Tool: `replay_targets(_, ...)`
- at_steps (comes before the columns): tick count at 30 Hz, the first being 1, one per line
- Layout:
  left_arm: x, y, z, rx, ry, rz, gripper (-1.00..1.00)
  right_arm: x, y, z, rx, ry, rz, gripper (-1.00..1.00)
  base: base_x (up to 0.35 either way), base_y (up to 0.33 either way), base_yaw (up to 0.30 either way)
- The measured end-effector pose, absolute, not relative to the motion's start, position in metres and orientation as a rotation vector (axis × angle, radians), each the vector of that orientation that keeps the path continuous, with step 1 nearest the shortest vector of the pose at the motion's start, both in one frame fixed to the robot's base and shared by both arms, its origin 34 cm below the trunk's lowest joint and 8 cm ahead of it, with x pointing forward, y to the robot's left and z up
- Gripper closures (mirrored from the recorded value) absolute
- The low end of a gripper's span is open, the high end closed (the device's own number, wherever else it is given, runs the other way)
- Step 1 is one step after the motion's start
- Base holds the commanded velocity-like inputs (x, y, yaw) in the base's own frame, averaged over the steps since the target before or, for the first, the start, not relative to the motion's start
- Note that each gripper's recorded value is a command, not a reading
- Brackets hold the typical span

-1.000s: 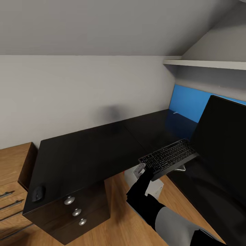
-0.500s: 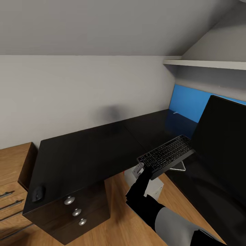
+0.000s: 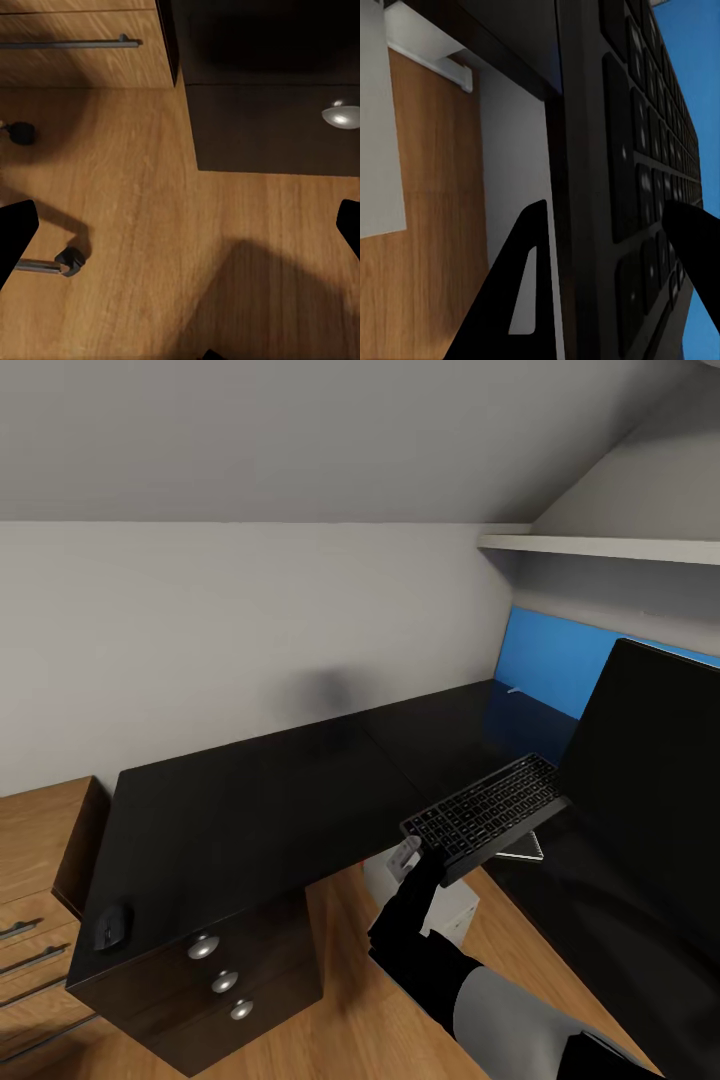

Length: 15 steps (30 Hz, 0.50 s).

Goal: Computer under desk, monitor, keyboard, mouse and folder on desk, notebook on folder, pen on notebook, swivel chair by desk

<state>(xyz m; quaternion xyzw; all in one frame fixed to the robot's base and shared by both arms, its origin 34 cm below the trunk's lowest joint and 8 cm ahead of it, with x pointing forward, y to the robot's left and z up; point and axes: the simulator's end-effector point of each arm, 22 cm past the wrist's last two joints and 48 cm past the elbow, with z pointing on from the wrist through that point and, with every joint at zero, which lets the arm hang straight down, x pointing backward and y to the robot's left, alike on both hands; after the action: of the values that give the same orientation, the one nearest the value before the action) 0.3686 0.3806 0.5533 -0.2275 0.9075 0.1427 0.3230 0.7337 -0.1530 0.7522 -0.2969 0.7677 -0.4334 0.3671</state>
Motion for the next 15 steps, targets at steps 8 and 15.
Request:
replay_targets(8,0.3688,0.3805,0.5533,-0.597,2.382,0.374,-1.00,0.7345,-0.1514,0.7524,-0.758,1.970,-1.102,1.00,0.000,0.000,0.000)
replay_targets(15,0.3684,0.3806,0.5532,-0.598,2.382,0.374,-1.00,0.7349,-0.1508,0.7526,-0.756,1.968,-1.098,1.00,0.000,0.000,0.000)
